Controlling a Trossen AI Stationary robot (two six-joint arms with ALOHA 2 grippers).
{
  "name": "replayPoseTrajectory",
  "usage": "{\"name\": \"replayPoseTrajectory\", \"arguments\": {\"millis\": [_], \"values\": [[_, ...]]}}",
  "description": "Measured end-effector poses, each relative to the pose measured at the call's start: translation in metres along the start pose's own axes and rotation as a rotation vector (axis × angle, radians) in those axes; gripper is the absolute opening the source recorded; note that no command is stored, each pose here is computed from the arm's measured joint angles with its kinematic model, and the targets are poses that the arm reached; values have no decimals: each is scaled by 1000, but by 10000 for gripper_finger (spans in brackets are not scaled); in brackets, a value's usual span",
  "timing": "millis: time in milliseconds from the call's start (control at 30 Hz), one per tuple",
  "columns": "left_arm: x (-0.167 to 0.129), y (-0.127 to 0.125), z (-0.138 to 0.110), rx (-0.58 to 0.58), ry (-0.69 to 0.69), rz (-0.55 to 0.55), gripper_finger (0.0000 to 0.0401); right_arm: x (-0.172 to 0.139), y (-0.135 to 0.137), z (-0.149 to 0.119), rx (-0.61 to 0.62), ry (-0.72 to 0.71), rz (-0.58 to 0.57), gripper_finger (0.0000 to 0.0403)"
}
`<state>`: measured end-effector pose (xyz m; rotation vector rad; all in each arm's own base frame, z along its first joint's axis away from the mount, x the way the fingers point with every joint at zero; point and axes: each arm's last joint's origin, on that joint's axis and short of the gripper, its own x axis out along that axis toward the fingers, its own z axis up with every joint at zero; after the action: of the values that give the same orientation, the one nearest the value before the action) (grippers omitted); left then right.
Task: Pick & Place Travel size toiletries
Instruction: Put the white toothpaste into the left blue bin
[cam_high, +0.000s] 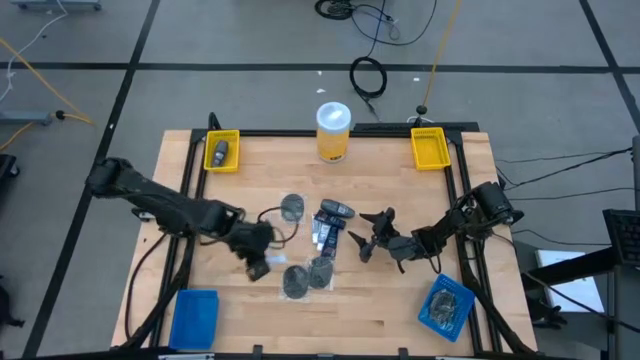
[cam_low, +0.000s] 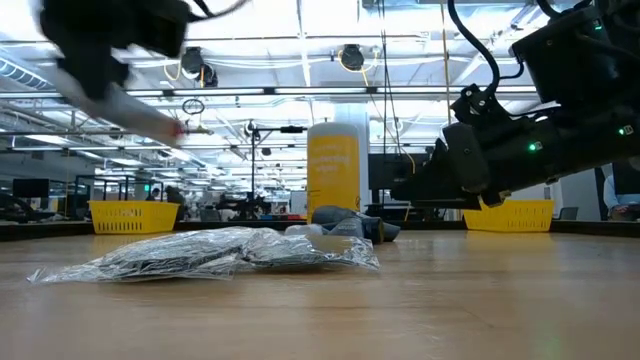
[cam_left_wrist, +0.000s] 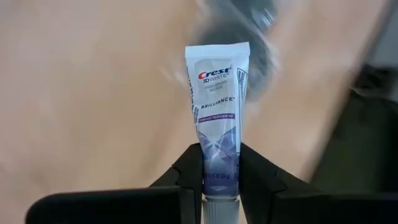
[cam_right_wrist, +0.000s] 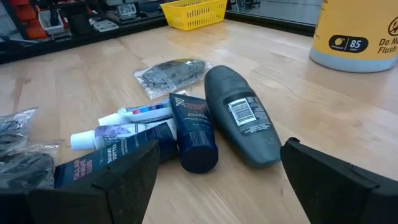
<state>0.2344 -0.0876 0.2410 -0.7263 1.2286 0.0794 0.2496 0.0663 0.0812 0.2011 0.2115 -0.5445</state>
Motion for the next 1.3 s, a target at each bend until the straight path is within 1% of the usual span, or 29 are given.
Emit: {"name": "replayPoseTrajectory", "arguments": {"millis": [100, 233, 333, 400, 500, 567, 600, 667, 700, 767, 833, 900, 1067, 1300], "values": [[-9, -10, -23, -130, 122, -54, 66, 1, 0, 3, 9, -19, 3, 325], [-13, -26, -57, -354, 297, -72, 67, 3, 0, 9, 8, -60, 8, 325], [-16, -38, -86, -539, 417, -39, 67, 4, 0, 13, 2, -88, 11, 325], [-18, -46, -106, -640, 483, -10, 67, 5, -1, 14, 0, -98, 8, 325], [-20, -51, -137, -798, 542, 87, 67, 6, -1, 16, 1, -106, 6, 325], [-22, -54, -156, -885, 555, 133, 67, 6, -1, 16, 1, -106, 6, 325], [-23, -53, -162, -889, 554, 148, 67, 6, -1, 16, 1, -106, 7, 325], [-21, -51, -171, -873, 506, 172, 67, 6, -1, 16, 0, -104, 11, 325], [-18, -50, -172, -862, 474, 181, 67, 6, -1, 16, 0, -103, 16, 325], [-13, -45, -173, -848, 408, 233, 67, 6, 0, 16, 3, -101, 33, 325], [-9, -41, -173, -843, 378, 289, 67, 6, 0, 16, 5, -103, 34, 325], [-7, -38, -173, -844, 369, 336, 67, 6, 1, 17, 8, -105, 35, 325], [-3, -33, -173, -869, 321, 403, 67, 8, 3, 19, 13, -111, 37, 325], [19, -34, -174, -876, 277, 471, 67, 8, 3, 19, 15, -111, 37, 325]]}}
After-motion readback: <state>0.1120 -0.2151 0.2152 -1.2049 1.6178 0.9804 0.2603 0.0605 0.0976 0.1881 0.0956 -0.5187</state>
